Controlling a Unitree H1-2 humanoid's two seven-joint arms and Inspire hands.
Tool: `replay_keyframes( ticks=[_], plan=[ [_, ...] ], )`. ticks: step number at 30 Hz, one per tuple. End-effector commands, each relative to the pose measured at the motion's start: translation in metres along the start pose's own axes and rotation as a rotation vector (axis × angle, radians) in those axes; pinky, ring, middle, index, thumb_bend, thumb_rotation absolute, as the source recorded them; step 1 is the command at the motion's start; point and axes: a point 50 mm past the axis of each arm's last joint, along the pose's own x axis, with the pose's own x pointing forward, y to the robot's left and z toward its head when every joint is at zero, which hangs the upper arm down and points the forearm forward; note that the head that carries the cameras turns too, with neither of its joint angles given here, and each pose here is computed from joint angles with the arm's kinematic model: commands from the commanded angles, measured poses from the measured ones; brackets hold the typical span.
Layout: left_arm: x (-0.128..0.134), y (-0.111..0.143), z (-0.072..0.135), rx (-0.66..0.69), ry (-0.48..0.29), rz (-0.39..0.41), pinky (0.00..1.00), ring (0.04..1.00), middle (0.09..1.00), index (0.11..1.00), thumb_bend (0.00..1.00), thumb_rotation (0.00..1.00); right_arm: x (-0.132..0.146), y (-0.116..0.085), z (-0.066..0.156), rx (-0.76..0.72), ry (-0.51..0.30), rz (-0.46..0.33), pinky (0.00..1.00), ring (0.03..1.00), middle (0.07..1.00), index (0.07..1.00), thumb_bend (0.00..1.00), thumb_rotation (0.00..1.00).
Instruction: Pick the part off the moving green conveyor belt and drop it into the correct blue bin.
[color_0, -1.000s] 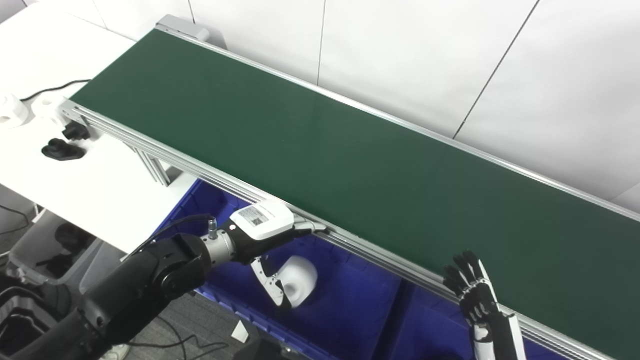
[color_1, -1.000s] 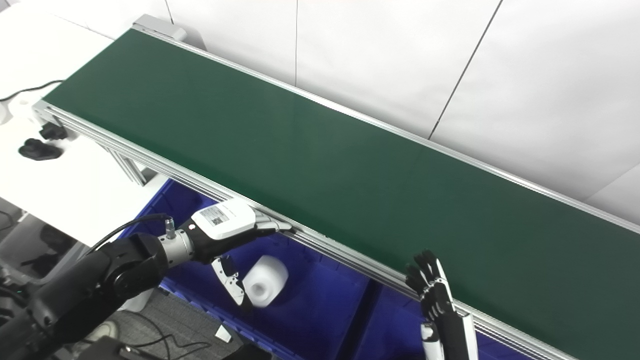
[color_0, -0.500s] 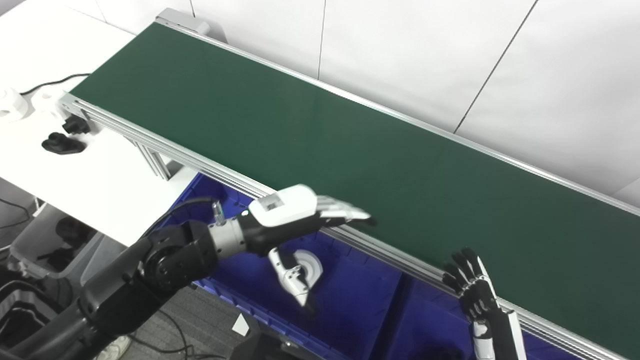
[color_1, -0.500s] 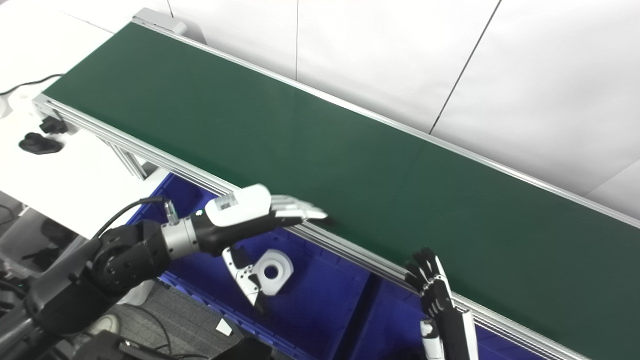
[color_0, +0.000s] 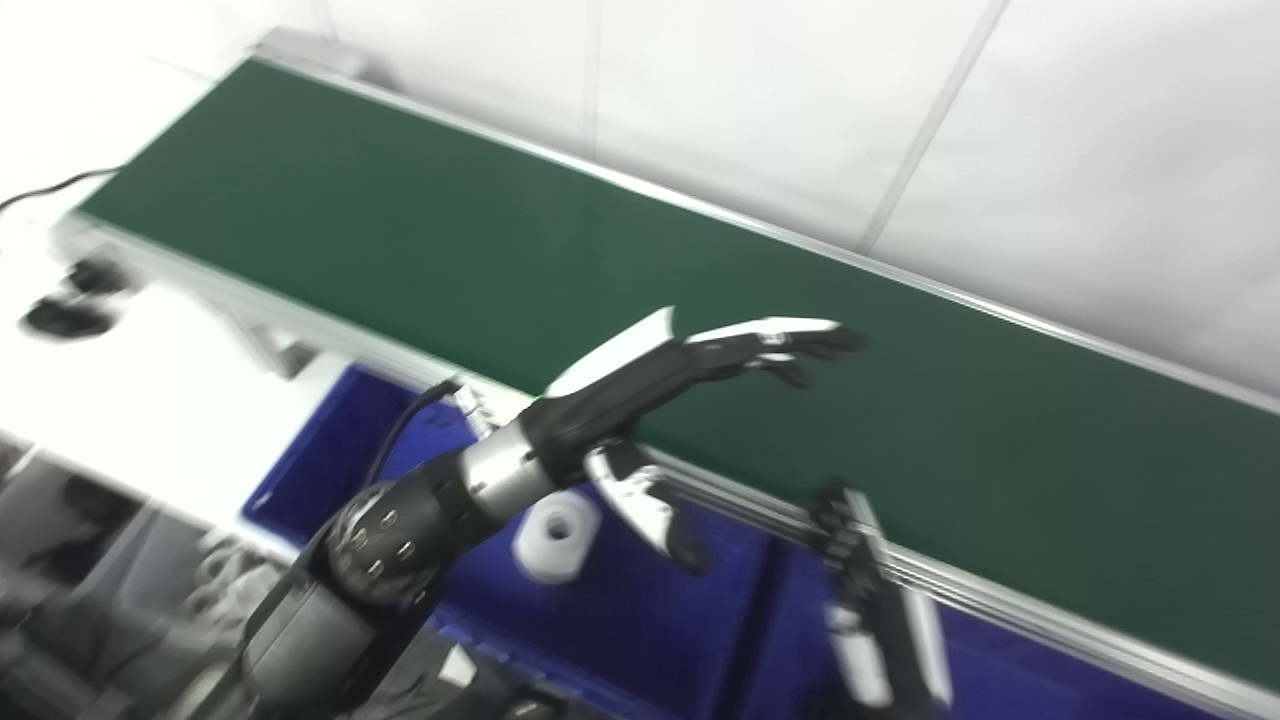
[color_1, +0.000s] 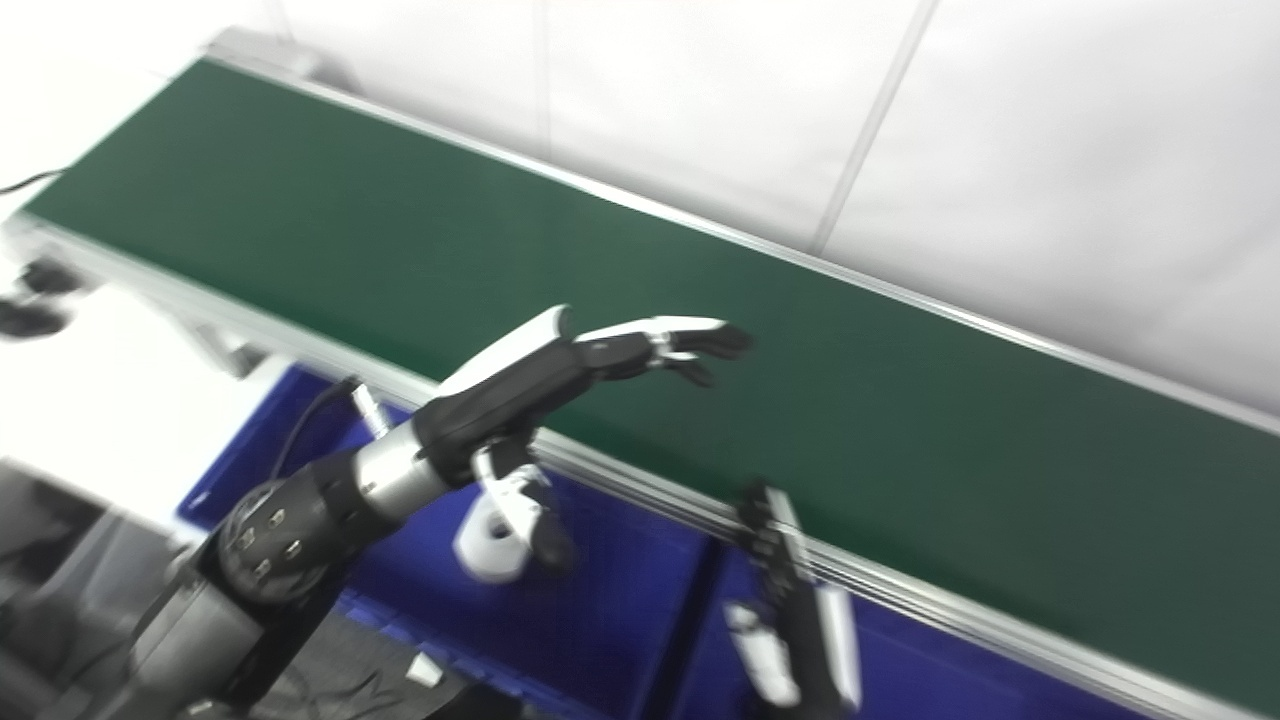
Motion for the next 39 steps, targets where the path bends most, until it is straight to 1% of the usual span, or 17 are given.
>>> replay_keyframes(
  ticks=[1, 2, 3, 5, 7, 9, 11, 14, 15, 18, 21, 24, 29, 31, 34, 37, 39],
  plan=[
    [-0.002, -0.001, -0.001, 0.046, -0.04, -0.015, 0.8, 0.89, 0.9, 0.874, 0.97, 0.7, 0.004, 0.005, 0.004, -0.017, -0.062, -0.007, 0.91, 0.942, 0.963, 0.965, 0.83, 0.94],
    [-0.005, -0.002, -0.008, 0.118, -0.036, -0.03, 0.79, 0.889, 0.899, 0.874, 0.96, 0.7, 0.003, 0.008, 0.002, -0.02, -0.061, -0.008, 0.91, 0.944, 0.964, 0.966, 0.83, 0.94],
    [-0.008, -0.002, -0.015, 0.183, -0.034, -0.045, 0.77, 0.875, 0.889, 0.869, 0.92, 0.68, 0.002, 0.01, 0.001, -0.019, -0.059, -0.012, 0.91, 0.953, 0.97, 0.967, 0.82, 0.94],
    [-0.015, -0.005, -0.028, 0.258, -0.02, -0.063, 0.74, 0.846, 0.865, 0.843, 0.89, 0.64, -0.001, 0.013, -0.002, -0.02, -0.054, -0.022, 0.94, 0.968, 0.975, 0.966, 0.81, 0.92],
    [-0.022, -0.009, -0.036, 0.276, -0.007, -0.067, 0.72, 0.837, 0.857, 0.839, 0.88, 0.65, -0.004, 0.015, -0.004, -0.022, -0.057, -0.031, 0.95, 0.971, 0.973, 0.961, 0.8, 0.91],
    [-0.029, -0.017, -0.044, 0.275, 0.023, -0.068, 0.7, 0.833, 0.854, 0.837, 0.87, 0.66, -0.007, 0.015, -0.006, -0.027, -0.054, -0.043, 0.95, 0.969, 0.97, 0.959, 0.8, 0.92],
    [-0.033, -0.027, -0.055, 0.267, 0.058, -0.075, 0.7, 0.833, 0.853, 0.835, 0.86, 0.66, -0.01, 0.014, -0.009, -0.033, -0.066, -0.047, 0.93, 0.96, 0.968, 0.96, 0.79, 0.93],
    [-0.035, -0.04, -0.068, 0.265, 0.094, -0.102, 0.71, 0.841, 0.858, 0.838, 0.86, 0.66, -0.013, 0.014, -0.013, -0.021, -0.066, -0.045, 0.92, 0.959, 0.969, 0.959, 0.78, 0.92],
    [-0.035, -0.044, -0.071, 0.269, 0.1, -0.11, 0.71, 0.837, 0.855, 0.84, 0.85, 0.66, -0.014, 0.014, -0.014, -0.016, -0.063, -0.044, 0.94, 0.967, 0.974, 0.959, 0.79, 0.91],
    [-0.034, -0.054, -0.081, 0.273, 0.114, -0.125, 0.73, 0.837, 0.852, 0.841, 0.85, 0.66, -0.016, 0.011, -0.016, -0.004, -0.06, -0.047, 0.93, 0.963, 0.974, 0.96, 0.78, 0.9],
    [-0.035, -0.06, -0.088, 0.272, 0.123, -0.124, 0.74, 0.836, 0.85, 0.844, 0.85, 0.67, -0.017, 0.008, -0.019, -0.006, -0.053, -0.046, 0.92, 0.95, 0.965, 0.958, 0.79, 0.91],
    [-0.035, -0.063, -0.092, 0.283, 0.129, -0.125, 0.76, 0.841, 0.85, 0.845, 0.84, 0.67, -0.017, 0.006, -0.023, -0.013, -0.044, -0.039, 0.93, 0.956, 0.967, 0.963, 0.79, 0.93],
    [-0.035, -0.066, -0.098, 0.291, 0.135, -0.127, 0.78, 0.848, 0.848, 0.842, 0.83, 0.7, -0.018, 0.003, -0.025, -0.019, -0.036, -0.042, 0.95, 0.967, 0.977, 0.966, 0.79, 0.93],
    [-0.035, -0.067, -0.1, 0.293, 0.138, -0.131, 0.77, 0.851, 0.853, 0.85, 0.83, 0.7, -0.019, 0.003, -0.025, -0.016, -0.035, -0.044, 0.96, 0.972, 0.978, 0.966, 0.79, 0.93],
    [-0.035, -0.068, -0.099, 0.294, 0.134, -0.13, 0.79, 0.859, 0.857, 0.856, 0.82, 0.71, -0.019, 0.002, -0.023, -0.017, -0.043, -0.039, 0.96, 0.978, 0.985, 0.972, 0.77, 0.93],
    [-0.033, -0.068, -0.097, 0.291, 0.127, -0.117, 0.8, 0.862, 0.859, 0.857, 0.82, 0.73, -0.019, 0.0, -0.022, -0.011, -0.046, -0.039, 0.96, 0.978, 0.984, 0.971, 0.77, 0.93],
    [-0.033, -0.069, -0.093, 0.263, 0.123, -0.088, 0.77, 0.864, 0.862, 0.853, 0.83, 0.73, -0.021, 0.0, -0.02, -0.007, -0.051, -0.044, 0.96, 0.972, 0.977, 0.966, 0.78, 0.93]
  ],
)
